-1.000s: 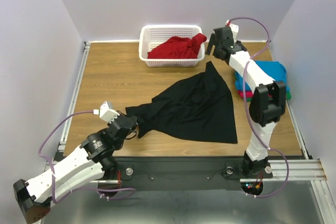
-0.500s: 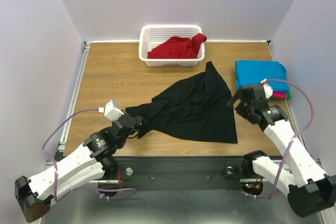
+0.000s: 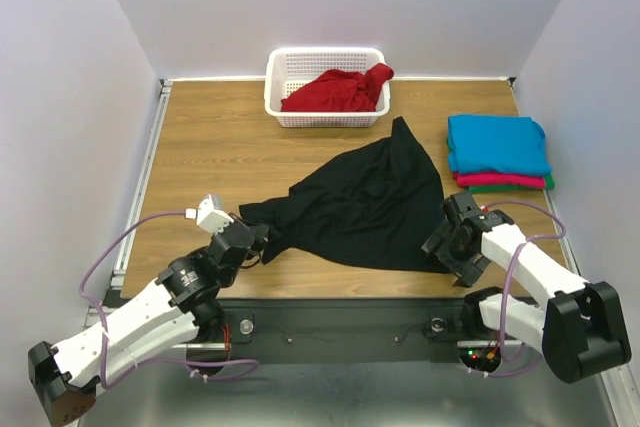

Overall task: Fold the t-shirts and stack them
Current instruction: Flatten the tshirt out

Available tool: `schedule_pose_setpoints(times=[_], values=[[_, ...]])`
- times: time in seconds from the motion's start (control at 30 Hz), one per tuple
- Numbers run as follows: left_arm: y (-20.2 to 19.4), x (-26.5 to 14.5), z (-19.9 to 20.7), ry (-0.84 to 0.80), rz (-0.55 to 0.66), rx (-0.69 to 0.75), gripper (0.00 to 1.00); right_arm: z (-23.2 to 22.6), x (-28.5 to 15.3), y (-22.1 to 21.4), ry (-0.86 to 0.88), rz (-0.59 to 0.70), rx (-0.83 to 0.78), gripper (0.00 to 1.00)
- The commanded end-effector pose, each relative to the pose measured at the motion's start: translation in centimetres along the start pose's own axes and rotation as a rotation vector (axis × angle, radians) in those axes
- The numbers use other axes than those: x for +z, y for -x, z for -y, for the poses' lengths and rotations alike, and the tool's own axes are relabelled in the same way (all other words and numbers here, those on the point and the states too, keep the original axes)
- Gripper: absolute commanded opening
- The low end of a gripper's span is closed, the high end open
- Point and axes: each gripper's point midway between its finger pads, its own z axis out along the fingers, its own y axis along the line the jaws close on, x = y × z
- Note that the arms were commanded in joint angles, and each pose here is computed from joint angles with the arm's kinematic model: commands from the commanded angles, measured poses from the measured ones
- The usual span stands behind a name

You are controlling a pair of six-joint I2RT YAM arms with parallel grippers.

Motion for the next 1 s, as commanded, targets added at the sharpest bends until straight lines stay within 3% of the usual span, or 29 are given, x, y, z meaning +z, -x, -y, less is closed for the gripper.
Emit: schedule_pose_setpoints(times=[0.0,0.13,0.2,0.3,0.47,0.53,0.7,0.87,0.93,0.97], values=[[0.8,0.0,0.1,-0.010,0.041,-0.008,0.00,-0.1,0.1,-0.6,-0.007,-0.034,0.034,1.00],[1.1,0.0,-0.2,-0.003,0.055,-0.007,0.00,0.0,0.4,1.2,-0.043,0.053,0.058,0.93],[1.1,-0.1,-0.3,0.000,0.057,-0.006,0.00,0.2,0.9,1.8,-0.055,0.094,0.065,0.81],[1.2,-0.1,-0.5,0.001,0.060,-0.006,0.00,0.0,2.2,2.1,-0.047,0.111,0.063,0.72],[1.1,-0.2,-0.4,0.000,0.056,-0.006,0.00,-1.9,3.8,2.4,0.002,0.104,0.036,0.67],[1.2,-0.2,-0.6,0.006,0.057,-0.007,0.00,-2.0,4.1,3.0,-0.019,0.119,0.012,0.61],[0.9,-0.1,-0.7,0.010,0.049,-0.013,0.00,-2.8,4.0,4.0,-0.006,0.154,-0.021,0.32],[1.4,-0.4,0.0,-0.003,0.056,-0.010,0.00,-4.8,2.3,4.9,0.088,0.176,-0.103,0.14],[2.5,-1.1,1.5,-0.037,0.072,0.010,0.00,-6.3,0.5,5.1,0.174,0.176,-0.163,0.00],[3.5,-1.7,2.9,-0.067,0.086,0.000,0.00,-7.7,-1.3,5.8,0.243,0.210,-0.166,0.01]])
